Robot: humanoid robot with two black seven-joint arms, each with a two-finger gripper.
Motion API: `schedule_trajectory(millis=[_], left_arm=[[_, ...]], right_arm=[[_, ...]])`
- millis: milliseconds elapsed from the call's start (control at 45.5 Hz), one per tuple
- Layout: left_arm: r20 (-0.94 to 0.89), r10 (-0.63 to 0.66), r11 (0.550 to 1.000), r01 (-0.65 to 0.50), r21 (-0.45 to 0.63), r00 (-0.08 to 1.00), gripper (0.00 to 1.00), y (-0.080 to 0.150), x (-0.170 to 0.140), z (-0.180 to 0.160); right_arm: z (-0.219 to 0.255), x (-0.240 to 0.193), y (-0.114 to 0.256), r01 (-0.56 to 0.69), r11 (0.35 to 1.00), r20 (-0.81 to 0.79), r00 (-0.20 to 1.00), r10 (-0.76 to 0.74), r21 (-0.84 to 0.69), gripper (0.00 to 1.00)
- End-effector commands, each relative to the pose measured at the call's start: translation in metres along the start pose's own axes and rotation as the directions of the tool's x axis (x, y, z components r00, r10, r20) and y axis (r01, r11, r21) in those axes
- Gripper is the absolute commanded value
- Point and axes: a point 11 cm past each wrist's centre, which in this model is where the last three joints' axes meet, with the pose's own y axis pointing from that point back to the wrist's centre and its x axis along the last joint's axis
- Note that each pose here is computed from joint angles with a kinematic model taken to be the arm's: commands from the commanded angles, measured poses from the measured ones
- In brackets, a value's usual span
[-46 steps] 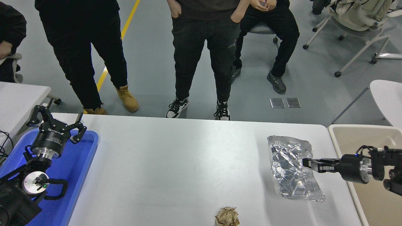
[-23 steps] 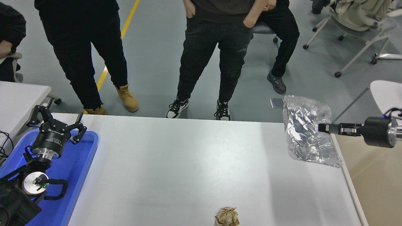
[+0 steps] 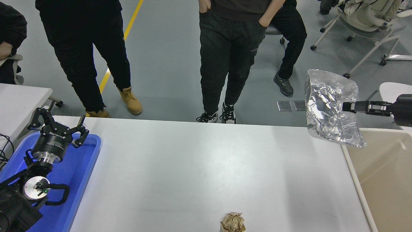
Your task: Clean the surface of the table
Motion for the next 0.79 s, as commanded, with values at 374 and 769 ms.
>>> schedule_trajectory(millis=[374,769], left_arm=[[0.000,0.000,1.000,0.000,0.000,1.000,1.00,0.000,0.000,0.000],[0.000,0.000,1.000,0.000,0.000,1.000,1.00,0.000,0.000,0.000]], right_arm=[[0.097,-0.015,0.040,-0.186,0.884,0.171,0.944,0.282,-0.430,0.00],[0.138,-0.039,0.070,-0.112,0.694,0.243,0.887,0.392,-0.711,0.00]])
